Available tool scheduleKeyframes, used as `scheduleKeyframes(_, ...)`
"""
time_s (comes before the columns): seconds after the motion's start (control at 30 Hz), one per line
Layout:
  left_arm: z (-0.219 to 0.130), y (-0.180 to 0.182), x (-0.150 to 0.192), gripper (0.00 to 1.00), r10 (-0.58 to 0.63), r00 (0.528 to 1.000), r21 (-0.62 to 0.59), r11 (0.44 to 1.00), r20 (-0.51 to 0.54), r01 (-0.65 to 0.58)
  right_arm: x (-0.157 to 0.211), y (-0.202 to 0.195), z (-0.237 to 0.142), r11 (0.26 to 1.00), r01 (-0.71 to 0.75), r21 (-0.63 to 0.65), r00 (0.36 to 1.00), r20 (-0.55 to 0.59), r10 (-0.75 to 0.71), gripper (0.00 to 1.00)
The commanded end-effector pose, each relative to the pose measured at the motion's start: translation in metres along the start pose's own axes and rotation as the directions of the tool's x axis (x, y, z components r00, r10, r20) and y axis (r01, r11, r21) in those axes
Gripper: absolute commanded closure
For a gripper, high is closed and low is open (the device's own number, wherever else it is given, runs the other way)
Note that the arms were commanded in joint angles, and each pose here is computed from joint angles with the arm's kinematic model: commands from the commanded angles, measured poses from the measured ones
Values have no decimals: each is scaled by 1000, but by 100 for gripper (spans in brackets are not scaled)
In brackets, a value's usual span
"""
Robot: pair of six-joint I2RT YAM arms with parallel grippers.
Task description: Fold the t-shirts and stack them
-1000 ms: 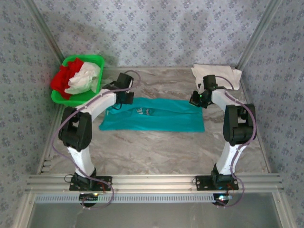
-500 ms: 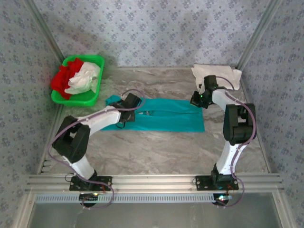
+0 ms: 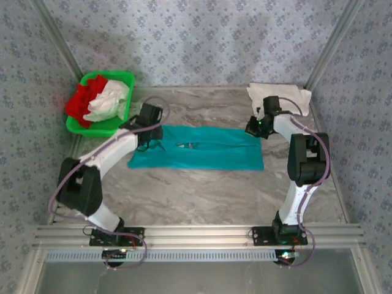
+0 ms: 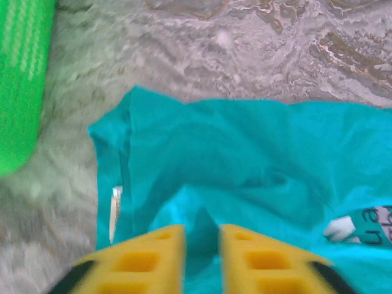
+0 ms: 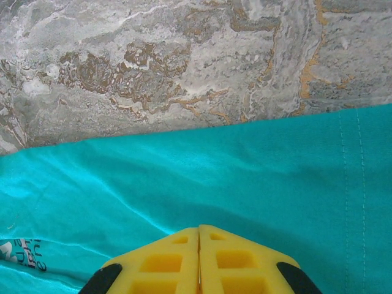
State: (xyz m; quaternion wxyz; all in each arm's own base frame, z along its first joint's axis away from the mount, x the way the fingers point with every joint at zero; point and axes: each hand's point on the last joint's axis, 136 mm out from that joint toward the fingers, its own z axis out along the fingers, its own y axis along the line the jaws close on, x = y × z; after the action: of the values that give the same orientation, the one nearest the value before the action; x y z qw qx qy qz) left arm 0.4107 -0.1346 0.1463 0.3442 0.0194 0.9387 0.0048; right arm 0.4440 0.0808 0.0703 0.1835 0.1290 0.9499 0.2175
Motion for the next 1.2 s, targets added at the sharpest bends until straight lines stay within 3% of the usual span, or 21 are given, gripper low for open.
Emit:
scheduleKeyframes(0.0, 26, -19, -15, 90, 90, 994, 79, 993, -59, -86, -4, 3, 0, 1000, 3, -5, 1000, -7, -3, 89)
scheduleKeyframes(0.07, 44, -19, -19, 100, 66, 995, 77, 995, -80, -60, -3, 5, -5, 1000, 8, -2, 1000, -2, -8, 89)
scheduleKeyframes(0.27, 70, -15, 12, 100, 6, 982, 58, 998, -187, 5, 1, 0, -14, 1000, 8, 10, 1000, 5, -8, 88)
scheduleKeyframes(0.6, 40, -2, 99, 100, -12, 954, -8, 1000, -299, 10, -6, -2, -16, 1000, 4, 3, 1000, 17, -4, 87)
scheduleKeyframes(0.73, 35, 3, 116, 100, -9, 954, -44, 999, -300, -5, -7, -2, -14, 1000, 4, 2, 1000, 15, -4, 87)
scheduleKeyframes(0.87, 33, 5, 101, 100, -4, 964, -61, 998, -264, -13, -9, -1, -11, 1000, 0, -6, 1000, 7, 0, 87)
scheduleKeyframes(1.07, 0, -11, 32, 100, -19, 996, 30, 999, -84, 22, -7, 0, -20, 1000, 11, 3, 1000, 12, -11, 86)
scheduleKeyframes(1.17, -2, -11, 5, 100, -54, 998, 83, 995, -22, 55, -4, -2, -22, 1000, 11, 18, 1000, 3, -12, 79)
